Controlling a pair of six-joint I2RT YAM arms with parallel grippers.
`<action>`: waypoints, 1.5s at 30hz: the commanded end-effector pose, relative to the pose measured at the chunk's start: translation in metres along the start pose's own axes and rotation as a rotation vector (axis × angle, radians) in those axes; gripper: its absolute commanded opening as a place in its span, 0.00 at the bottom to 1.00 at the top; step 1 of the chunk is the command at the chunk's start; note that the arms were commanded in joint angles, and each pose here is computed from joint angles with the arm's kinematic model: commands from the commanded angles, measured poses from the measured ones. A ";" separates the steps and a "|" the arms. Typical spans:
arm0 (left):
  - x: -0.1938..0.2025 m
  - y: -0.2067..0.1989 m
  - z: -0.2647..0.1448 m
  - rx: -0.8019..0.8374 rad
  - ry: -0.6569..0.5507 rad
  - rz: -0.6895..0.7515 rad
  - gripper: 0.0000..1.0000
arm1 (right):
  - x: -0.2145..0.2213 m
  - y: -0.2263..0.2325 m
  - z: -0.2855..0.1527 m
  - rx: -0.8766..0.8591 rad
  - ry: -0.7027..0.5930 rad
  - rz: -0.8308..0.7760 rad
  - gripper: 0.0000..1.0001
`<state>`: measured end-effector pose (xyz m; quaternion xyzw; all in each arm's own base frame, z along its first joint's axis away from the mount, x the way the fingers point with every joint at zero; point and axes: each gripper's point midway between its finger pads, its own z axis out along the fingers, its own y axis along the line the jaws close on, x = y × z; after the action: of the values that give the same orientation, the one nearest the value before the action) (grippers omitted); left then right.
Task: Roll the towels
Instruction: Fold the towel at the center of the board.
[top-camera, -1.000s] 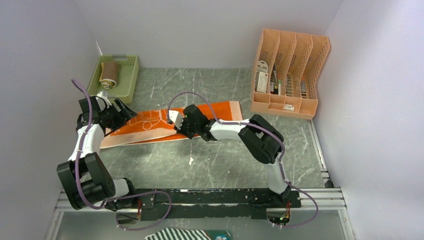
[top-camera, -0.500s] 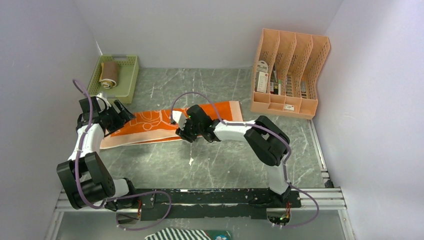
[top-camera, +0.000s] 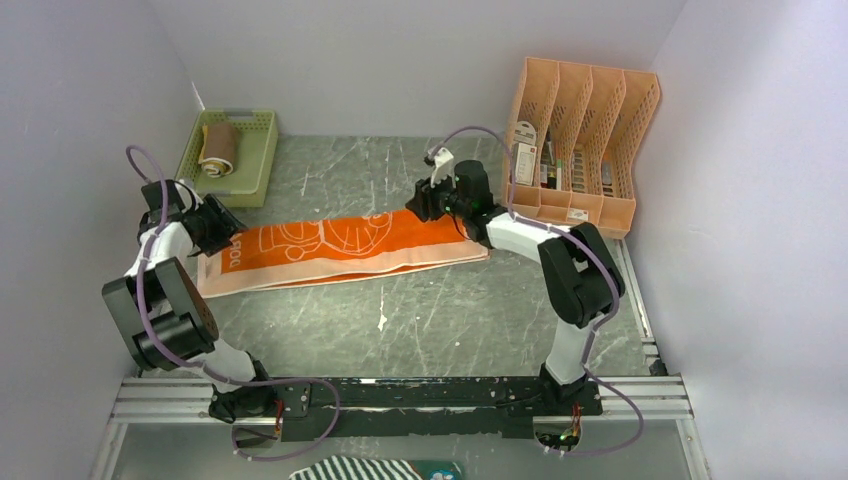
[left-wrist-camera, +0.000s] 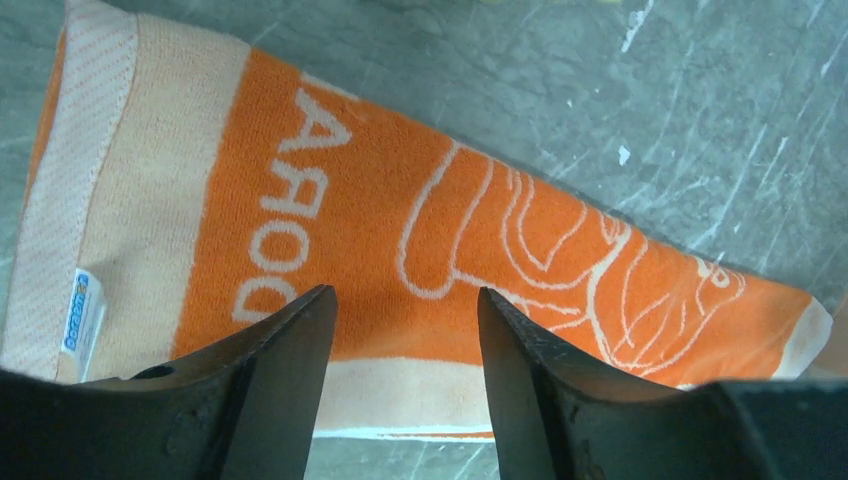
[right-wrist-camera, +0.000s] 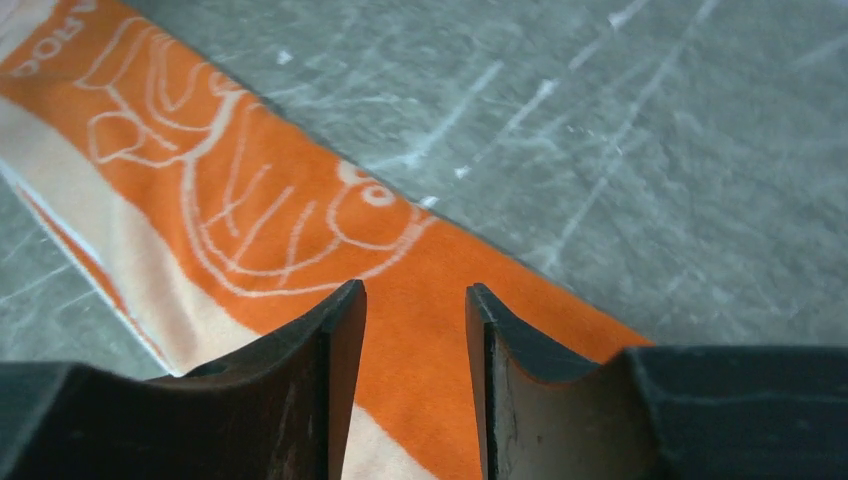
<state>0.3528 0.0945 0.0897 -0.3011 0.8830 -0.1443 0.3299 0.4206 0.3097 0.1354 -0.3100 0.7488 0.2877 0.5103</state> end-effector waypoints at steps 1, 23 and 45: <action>-0.009 0.013 0.011 -0.056 0.009 0.012 0.64 | 0.033 -0.056 0.000 0.144 0.047 0.225 0.40; -0.032 0.099 0.005 -0.365 -0.039 -0.033 0.70 | 0.094 -0.156 -0.071 0.478 0.111 0.479 0.39; -0.042 0.131 0.057 -0.236 0.007 0.298 0.71 | 0.020 -0.097 -0.087 0.215 -0.089 0.498 0.40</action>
<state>0.3627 0.2117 0.0244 -0.2525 0.9162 0.0175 0.3108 0.4412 0.1734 0.0987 -0.0342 0.8333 0.3075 0.4581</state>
